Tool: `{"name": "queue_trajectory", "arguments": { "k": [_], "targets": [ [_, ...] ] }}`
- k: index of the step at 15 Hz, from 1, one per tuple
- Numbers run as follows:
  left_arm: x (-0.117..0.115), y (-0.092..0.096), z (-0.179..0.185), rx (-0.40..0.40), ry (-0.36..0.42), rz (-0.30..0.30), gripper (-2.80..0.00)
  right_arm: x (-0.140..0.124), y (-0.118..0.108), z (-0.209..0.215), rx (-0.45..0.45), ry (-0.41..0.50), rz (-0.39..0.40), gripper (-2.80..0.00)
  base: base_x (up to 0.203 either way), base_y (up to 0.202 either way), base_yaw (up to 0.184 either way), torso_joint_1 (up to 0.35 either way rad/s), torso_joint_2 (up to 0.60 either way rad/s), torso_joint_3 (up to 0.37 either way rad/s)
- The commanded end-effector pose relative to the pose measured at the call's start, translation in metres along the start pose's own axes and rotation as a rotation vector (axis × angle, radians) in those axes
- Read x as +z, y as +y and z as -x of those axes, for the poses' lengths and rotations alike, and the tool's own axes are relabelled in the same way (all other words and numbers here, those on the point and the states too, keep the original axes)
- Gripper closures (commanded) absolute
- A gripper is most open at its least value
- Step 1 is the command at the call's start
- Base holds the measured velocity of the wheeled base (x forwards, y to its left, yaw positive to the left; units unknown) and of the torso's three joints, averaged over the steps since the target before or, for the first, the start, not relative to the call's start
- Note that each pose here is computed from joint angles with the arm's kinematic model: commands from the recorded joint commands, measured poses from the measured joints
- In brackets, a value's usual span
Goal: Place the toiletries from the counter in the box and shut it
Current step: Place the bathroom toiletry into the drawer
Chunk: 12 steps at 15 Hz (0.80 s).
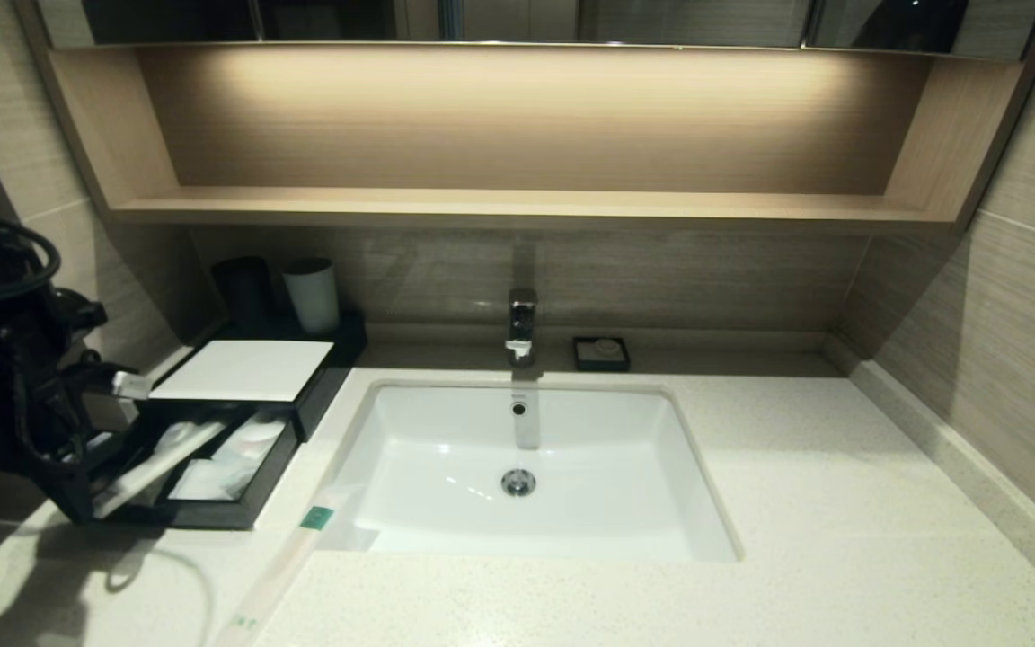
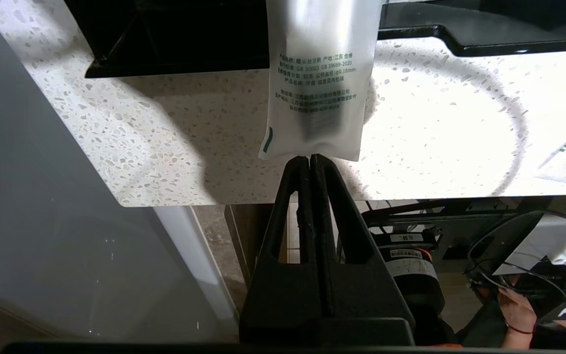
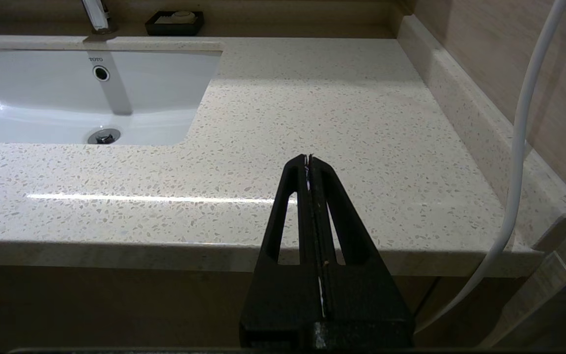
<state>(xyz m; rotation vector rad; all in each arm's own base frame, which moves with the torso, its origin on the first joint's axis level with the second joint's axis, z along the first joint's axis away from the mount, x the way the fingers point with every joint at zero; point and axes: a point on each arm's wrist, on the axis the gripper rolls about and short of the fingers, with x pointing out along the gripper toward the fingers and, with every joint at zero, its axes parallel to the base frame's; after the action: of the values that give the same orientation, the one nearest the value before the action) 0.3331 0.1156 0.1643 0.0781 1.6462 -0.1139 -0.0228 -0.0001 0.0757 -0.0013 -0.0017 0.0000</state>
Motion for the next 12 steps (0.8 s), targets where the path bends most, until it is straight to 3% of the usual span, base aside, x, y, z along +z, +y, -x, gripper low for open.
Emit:
{"name": "queue_trajectory", "arguments": {
  "k": [1, 12],
  "targets": [
    [0.001, -0.001, -0.002, -0.003, 0.008, -0.005, 0.00, 0.000, 0.000, 0.000, 0.000, 0.000, 0.000, 0.00, 0.000, 0.000, 0.000, 0.000, 0.00, 0.000],
    [0.015, -0.015, -0.001, 0.024, -0.046, -0.025, 0.00, 0.000, 0.000, 0.000, 0.000, 0.000, 0.000, 0.00, 0.000, 0.000, 0.000, 0.000, 0.00, 0.000]
  ]
}}
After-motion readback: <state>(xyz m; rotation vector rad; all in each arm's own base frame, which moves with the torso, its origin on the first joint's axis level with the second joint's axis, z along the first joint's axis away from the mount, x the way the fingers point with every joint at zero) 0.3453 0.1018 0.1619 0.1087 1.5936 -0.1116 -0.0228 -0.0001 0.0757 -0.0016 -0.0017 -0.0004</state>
